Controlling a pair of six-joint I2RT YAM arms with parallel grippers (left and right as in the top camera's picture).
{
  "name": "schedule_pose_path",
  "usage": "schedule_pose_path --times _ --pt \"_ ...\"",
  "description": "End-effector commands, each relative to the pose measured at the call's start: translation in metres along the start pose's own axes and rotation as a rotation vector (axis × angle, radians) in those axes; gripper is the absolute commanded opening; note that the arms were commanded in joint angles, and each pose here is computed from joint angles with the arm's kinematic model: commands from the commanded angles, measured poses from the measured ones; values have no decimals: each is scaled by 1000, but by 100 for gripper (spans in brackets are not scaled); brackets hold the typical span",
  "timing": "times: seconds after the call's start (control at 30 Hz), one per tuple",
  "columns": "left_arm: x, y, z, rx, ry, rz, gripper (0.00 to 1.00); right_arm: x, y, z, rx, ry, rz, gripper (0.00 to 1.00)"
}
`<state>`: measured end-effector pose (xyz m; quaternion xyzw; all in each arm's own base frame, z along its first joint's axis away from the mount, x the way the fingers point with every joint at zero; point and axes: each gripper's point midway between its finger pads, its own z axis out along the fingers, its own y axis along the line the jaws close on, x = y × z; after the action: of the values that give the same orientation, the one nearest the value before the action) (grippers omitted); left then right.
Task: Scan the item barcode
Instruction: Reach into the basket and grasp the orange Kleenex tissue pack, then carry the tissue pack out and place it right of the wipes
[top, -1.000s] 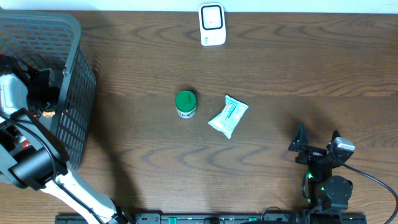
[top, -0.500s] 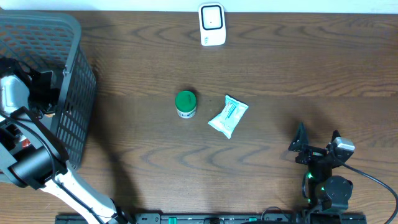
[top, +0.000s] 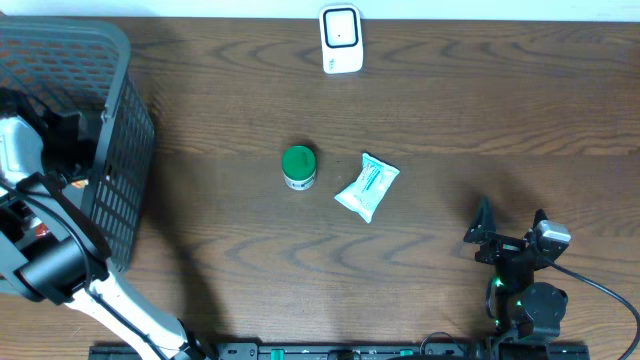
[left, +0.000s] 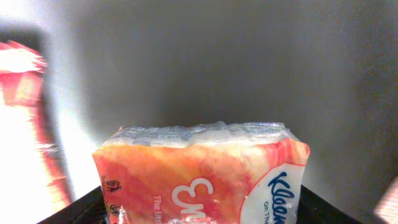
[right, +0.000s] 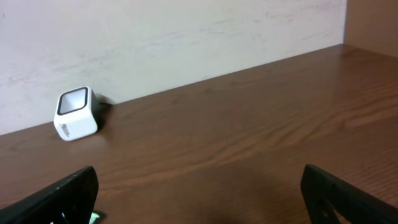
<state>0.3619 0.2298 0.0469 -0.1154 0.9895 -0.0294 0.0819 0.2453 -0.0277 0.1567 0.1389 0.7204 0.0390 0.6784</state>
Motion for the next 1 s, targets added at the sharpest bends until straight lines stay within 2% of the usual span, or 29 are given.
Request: schedule_pose_path --times 0.0,0.13,0.23,0.37,0.53,0.63,0.73,0.87,0.97 --pt "-39 2 -82 -67 -209 -51 72 1 -3 0 12 2 8 99" --pt "-53 -6 -153 -90 -385 -110 73 1 -3 0 12 2 8 99" --pt "-57 -26 -204 -50 -529 -88 72 1 -3 0 12 2 8 99" --pt "-55 -74 -288 114 -771 -60 72 1 -3 0 12 2 8 99" --pt "-24 -165 -378 389 -975 124 72 1 -3 0 12 2 8 99" --pt "4 -225 -406 535 -1002 276 72 1 -3 0 12 2 8 99" --pt "29 -283 -416 678 -964 398 72 1 -3 0 12 2 8 99" --pt "62 -370 -403 847 -833 605 72 1 -3 0 12 2 8 99" --pt "76 -426 -376 878 -727 704 72 1 -3 0 12 2 8 99"
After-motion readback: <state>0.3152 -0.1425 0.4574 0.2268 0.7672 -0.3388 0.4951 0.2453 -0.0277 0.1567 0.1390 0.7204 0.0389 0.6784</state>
